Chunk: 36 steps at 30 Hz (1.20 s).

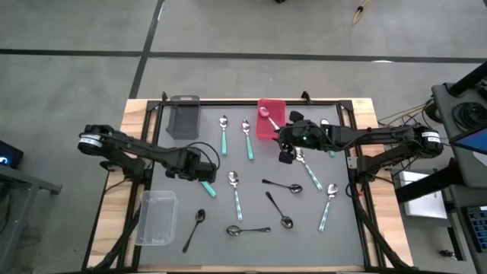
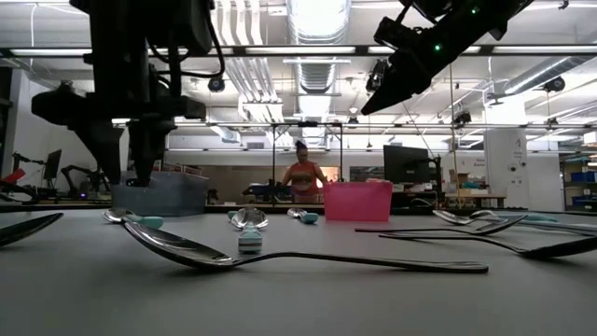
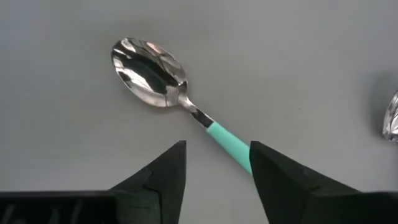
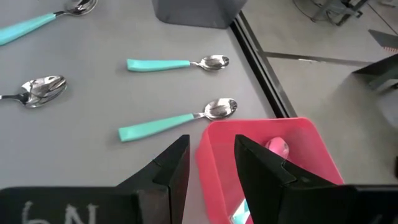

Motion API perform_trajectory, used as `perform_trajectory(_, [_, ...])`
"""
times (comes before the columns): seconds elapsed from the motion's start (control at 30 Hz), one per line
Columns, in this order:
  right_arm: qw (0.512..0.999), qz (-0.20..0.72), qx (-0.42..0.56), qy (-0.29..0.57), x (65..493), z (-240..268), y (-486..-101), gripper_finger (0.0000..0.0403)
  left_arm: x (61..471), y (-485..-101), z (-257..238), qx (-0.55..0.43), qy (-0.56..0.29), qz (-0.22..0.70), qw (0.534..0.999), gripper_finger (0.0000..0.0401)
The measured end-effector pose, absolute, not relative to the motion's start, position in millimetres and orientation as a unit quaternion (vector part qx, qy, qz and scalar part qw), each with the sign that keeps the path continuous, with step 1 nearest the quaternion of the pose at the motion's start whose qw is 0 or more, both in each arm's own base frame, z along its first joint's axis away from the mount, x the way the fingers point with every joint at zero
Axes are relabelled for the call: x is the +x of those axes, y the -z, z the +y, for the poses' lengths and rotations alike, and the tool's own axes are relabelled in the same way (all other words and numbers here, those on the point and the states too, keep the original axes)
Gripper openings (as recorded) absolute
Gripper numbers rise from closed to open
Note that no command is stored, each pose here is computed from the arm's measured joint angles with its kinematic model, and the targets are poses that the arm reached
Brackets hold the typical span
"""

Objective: Sort silverware by color (type)
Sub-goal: Put the green spoon into the transparent bin

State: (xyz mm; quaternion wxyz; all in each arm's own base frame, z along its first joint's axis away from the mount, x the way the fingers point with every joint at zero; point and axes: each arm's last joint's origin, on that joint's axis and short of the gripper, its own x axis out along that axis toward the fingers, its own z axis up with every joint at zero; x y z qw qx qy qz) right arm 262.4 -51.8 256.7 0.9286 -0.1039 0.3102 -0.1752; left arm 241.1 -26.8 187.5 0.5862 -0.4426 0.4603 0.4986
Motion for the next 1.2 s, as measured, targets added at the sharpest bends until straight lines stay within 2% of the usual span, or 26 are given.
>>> perform_trajectory(0.97, [0.929, 0.31, -0.103, 0.176, 262, -52, -257, 0.0118, 226, -138, -28, -0.481, -0.508, 0.387, 0.601, 0.0165])
perform_trajectory(1.2, [0.929, 0.307, -0.102, 0.178, 263, -53, -257, 0.0118, 227, -138, -27, -0.43, -0.48, 0.415, 0.642, 0.0155])
